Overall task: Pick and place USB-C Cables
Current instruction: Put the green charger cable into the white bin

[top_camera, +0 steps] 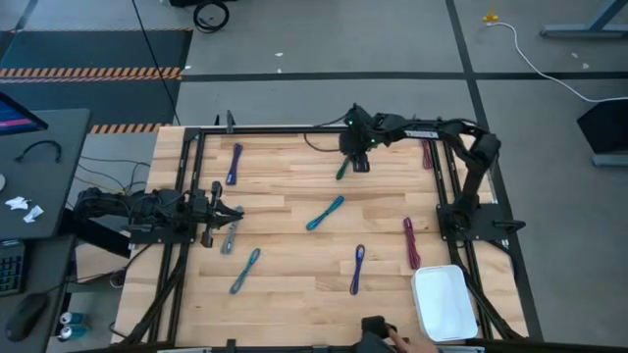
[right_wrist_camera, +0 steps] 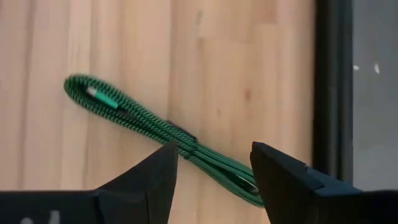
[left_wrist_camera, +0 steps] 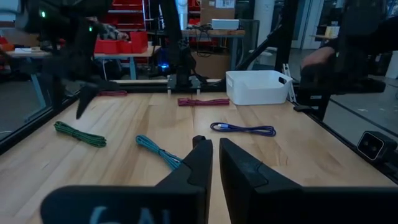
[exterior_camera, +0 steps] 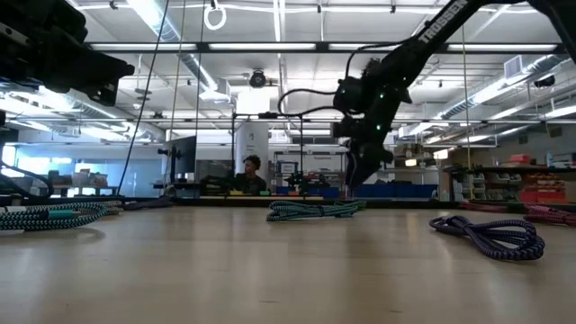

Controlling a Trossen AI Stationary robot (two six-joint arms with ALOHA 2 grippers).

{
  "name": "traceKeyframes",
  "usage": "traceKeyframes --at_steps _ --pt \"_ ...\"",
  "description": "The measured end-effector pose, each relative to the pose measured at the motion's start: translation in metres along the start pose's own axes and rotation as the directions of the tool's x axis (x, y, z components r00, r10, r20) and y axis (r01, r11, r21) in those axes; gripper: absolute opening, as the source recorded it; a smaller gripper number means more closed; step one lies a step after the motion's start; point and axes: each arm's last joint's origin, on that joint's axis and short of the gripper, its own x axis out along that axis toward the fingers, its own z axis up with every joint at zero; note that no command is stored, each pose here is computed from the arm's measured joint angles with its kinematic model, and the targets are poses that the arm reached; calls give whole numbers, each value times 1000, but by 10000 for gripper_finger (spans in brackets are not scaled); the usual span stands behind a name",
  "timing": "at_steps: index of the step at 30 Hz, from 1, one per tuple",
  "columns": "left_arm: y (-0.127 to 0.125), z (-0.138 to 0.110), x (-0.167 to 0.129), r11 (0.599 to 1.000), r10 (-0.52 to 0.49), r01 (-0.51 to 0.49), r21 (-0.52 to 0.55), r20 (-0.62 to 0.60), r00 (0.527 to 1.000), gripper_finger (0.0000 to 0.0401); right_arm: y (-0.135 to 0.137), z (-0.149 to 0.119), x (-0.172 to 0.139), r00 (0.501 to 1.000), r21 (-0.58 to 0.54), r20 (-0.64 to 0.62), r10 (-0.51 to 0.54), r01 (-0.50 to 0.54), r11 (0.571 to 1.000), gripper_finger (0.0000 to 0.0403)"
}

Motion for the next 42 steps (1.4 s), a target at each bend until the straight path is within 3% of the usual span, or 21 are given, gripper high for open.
traceKeyframes --at_steps 14,17,23,25,31,35,39,42 --pt "0 0 0 1000 0 0 0 0 1000 38 7 -10 40 992 -86 -77 101 -107 990 199" --pt "0 0 0 1000 0 0 0 0 1000 37 9 -12 39 988 -86 -90 124 -131 988 169" --pt "0 0 0 1000 0 0 0 0 1000 30 12 -14 39 982 -82 -113 149 -158 984 47" --pt "0 0 0 1000 0 0 0 0 1000 30 13 -13 38 983 -65 -120 139 -147 987 26" --pt "0 0 0 1000 0 0 0 0 1000 37 21 -7 22 983 37 -177 56 -50 998 27" --pt "0 0 0 1000 0 0 0 0 1000 38 24 12 -16 997 153 -69 -27 37 988 26" --pt "0 0 0 1000 0 0 0 0 1000 34 40 27 -60 999 337 20 -48 38 941 26" --pt "0 0 0 1000 0 0 0 0 1000 31 64 39 -96 994 491 100 -47 -8 871 25"
